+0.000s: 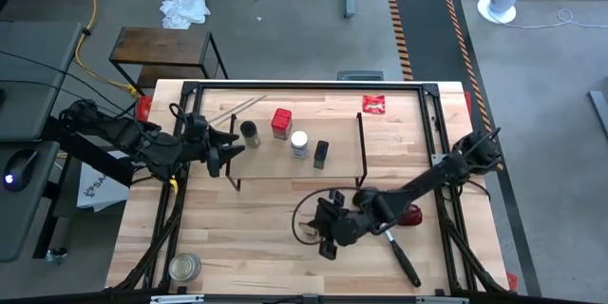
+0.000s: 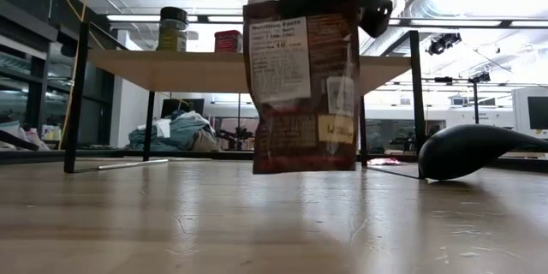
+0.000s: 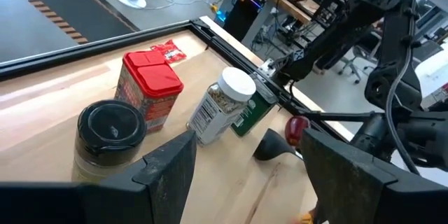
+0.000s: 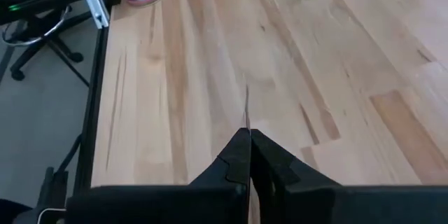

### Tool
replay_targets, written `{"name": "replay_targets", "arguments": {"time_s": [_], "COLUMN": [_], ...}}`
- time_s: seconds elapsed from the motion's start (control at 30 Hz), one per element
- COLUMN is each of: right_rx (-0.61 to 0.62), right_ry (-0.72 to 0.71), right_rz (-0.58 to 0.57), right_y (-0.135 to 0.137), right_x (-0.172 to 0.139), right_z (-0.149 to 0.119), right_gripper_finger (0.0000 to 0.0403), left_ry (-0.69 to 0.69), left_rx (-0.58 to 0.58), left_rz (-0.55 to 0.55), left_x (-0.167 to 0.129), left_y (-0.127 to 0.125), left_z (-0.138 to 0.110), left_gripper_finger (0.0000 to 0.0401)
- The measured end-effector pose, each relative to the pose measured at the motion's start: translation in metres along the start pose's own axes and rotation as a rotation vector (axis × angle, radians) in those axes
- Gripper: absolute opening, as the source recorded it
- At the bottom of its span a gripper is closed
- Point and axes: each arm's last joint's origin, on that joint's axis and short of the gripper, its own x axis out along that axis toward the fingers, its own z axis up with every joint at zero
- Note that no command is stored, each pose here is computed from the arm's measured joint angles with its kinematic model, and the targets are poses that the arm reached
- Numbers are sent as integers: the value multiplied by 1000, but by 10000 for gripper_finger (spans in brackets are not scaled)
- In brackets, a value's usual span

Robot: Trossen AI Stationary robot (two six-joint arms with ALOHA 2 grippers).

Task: Shelf spices
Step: Remove the orange seasoning pack from the shelf, then remove the black seasoning can from the shelf

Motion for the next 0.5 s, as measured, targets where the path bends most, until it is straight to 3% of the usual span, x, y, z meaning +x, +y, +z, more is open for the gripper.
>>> {"name": "replay_targets", "arguments": {"time_s": [0.17,0.5], "right_rx": [18,58], "right_ry": [17,-4], "right_rz": [12,10], "right_y": [-8,-8], "right_x": [4,1], "right_z": [5,16], "right_gripper_finger": [19,123], "left_ry": [10,37], "left_rx": [18,34], "left_rz": [-8,-7], "left_x": [0,0], "left_y": [0,1], "left_z": [0,-2], "left_gripper_finger": [252,252]}}
